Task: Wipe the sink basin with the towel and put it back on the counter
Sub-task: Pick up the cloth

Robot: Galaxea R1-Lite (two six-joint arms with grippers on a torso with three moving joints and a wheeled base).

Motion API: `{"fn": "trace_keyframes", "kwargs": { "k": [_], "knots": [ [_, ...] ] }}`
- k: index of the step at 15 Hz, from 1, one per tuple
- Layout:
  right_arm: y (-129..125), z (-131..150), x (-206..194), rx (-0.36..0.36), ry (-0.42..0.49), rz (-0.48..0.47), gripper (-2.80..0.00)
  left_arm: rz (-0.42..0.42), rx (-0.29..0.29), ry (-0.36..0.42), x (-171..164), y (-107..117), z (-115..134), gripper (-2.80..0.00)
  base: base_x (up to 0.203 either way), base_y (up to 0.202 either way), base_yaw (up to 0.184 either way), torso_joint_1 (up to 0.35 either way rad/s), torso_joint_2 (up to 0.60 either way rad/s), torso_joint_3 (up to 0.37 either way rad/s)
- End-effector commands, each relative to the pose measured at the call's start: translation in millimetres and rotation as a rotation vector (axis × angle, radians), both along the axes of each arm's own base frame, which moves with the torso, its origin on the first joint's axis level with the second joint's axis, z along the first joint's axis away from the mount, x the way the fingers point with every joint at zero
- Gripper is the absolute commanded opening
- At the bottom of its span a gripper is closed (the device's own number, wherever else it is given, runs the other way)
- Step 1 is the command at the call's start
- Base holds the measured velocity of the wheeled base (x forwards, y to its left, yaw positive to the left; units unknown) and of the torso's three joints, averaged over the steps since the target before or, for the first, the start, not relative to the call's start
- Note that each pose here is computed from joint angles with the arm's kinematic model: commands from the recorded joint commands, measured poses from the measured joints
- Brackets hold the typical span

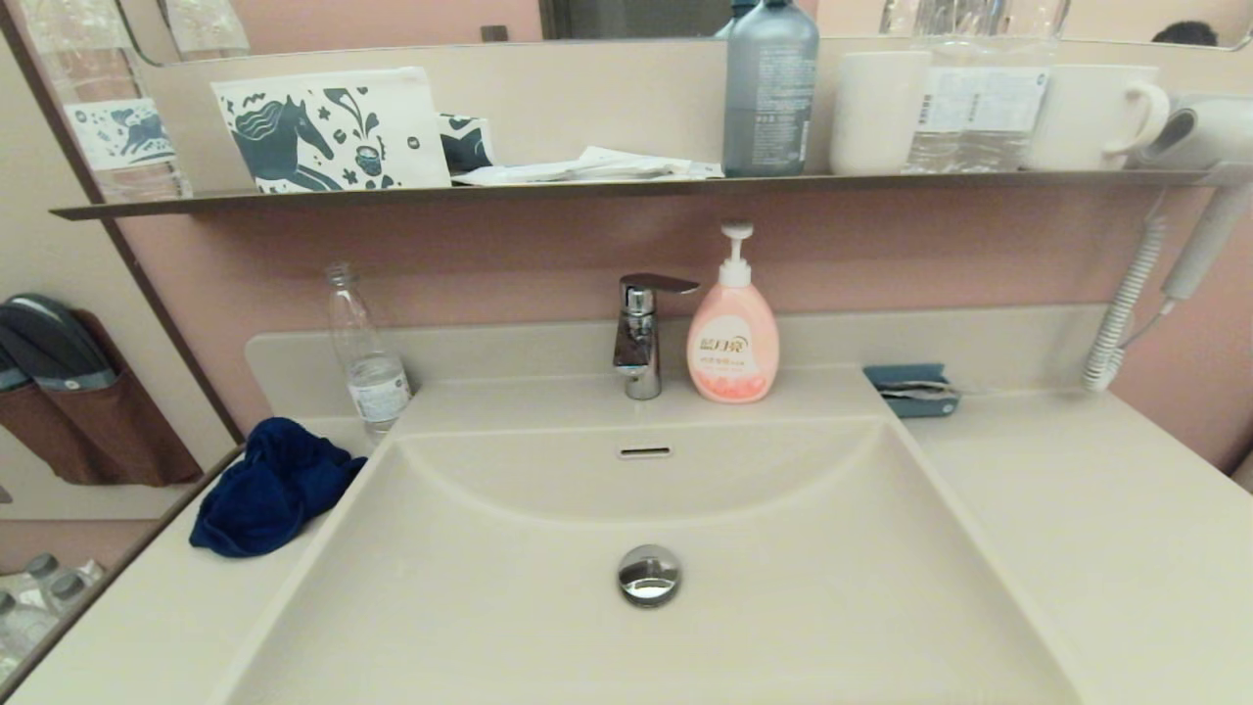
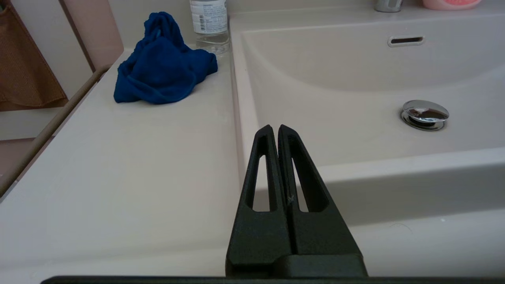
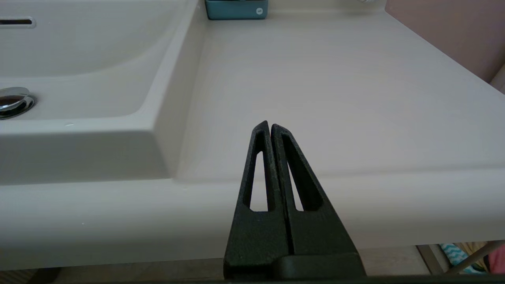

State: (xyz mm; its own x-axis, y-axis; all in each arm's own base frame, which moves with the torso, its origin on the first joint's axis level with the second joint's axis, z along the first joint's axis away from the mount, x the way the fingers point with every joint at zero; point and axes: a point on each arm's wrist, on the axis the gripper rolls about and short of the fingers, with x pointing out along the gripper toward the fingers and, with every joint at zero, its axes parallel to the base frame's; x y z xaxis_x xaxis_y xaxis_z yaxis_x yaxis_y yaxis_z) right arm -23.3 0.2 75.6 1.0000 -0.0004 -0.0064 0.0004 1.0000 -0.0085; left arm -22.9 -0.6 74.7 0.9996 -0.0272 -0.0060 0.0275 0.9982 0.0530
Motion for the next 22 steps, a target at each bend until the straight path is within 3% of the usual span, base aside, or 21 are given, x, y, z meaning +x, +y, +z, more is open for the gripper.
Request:
{"fn": "trace_keyframes", "kwargs": {
  "k": [1,10,12,18,22],
  "knots": [
    [0.0,-0.1,0.1,-0.001,0.001,0.0,-2.8,-0.002,0.002,0.002,0.1,0.0,0.0,-2.8,0.0,0.0,0.0,0.0,0.0,0.0],
    [0.0,-0.2,0.1,-0.001,0.002,0.0,-2.8,0.0,0.028,-0.011,-0.2,0.0,1.9,-2.8,0.0,0.0,0.0,0.0,0.0,0.0],
    [0.0,-0.1,0.1,-0.001,0.001,0.0,-2.8,-0.008,0.029,-0.043,-3.9,-0.2,14.2,-2.8,0.0,0.0,0.0,0.0,0.0,0.0],
    [0.0,0.3,0.0,-0.001,0.0,0.0,-2.8,-0.079,0.022,0.101,26.2,-1.7,65.8,-2.8,0.0,0.0,0.0,0.0,0.0,0.0],
    [0.0,-0.1,0.1,-0.001,0.001,0.0,-2.8,-0.022,0.011,0.221,86.6,0.5,107.4,-2.8,0.0,0.0,0.0,0.0,0.0,0.0]
  ]
}}
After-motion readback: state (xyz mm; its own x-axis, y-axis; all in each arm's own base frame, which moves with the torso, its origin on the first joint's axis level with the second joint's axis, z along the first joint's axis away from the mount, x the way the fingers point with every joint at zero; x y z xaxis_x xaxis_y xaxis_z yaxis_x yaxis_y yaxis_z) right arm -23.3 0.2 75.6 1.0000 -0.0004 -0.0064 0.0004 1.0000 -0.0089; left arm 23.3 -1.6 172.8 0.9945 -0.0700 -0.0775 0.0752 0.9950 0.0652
